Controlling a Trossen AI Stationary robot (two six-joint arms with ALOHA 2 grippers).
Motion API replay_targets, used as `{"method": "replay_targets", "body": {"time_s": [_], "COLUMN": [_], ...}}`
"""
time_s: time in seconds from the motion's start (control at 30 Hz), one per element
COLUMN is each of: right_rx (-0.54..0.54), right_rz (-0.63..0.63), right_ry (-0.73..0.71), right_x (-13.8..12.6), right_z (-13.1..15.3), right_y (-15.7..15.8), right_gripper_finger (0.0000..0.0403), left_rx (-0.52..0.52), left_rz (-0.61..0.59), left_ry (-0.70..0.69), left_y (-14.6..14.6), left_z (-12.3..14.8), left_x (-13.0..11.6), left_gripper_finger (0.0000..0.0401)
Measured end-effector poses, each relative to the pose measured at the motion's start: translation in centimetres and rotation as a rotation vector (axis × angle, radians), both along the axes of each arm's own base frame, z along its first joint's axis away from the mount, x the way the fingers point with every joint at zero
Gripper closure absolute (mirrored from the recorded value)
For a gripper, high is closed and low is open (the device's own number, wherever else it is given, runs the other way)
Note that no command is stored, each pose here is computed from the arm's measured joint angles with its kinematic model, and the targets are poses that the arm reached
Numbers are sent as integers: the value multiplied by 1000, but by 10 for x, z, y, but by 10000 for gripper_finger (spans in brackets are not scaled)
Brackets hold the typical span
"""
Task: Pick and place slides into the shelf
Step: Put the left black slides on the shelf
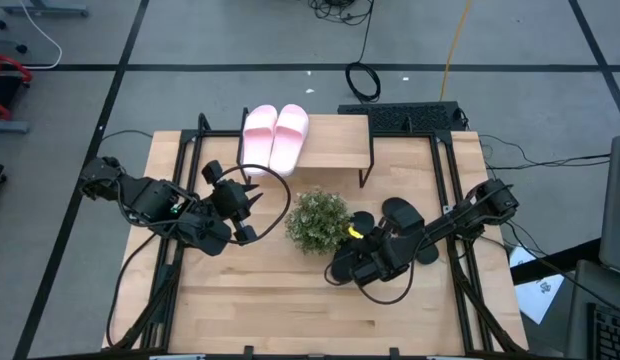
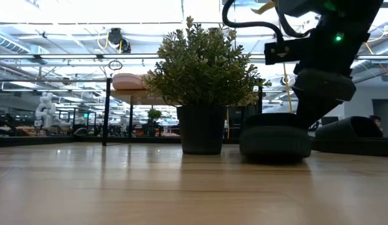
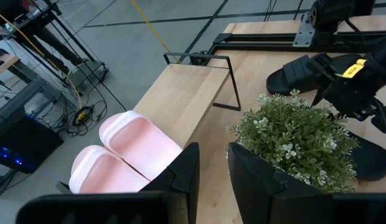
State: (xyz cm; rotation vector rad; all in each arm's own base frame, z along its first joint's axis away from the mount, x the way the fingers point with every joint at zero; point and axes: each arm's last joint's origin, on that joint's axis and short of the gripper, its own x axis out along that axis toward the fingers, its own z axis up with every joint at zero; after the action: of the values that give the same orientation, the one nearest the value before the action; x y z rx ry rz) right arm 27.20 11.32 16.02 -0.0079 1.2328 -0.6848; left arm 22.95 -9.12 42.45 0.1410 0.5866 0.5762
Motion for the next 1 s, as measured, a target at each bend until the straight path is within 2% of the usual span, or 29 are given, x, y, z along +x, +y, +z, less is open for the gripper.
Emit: {"method": "replay_targets", "body": {"time_s": [0.27, 0.9, 1.0], "right_rx": [-39, -11, 17], "right_rz": [-6, -19, -15], "right_ry": [-18, -101, -86], "right_x": [0, 6, 5], "right_z": [-1, -14, -13], "right_y": [-3, -11, -10], "right_gripper_finger": [217, 387, 397], "left_rx": [-1, -1, -1], "left_rz": [0, 0, 0], "left_ry": [-1, -2, -2], "left_y": [0, 0, 0], "left_z": [0, 0, 0], "left_x": [0, 0, 0], "left_gripper_finger": [316, 316, 316]}}
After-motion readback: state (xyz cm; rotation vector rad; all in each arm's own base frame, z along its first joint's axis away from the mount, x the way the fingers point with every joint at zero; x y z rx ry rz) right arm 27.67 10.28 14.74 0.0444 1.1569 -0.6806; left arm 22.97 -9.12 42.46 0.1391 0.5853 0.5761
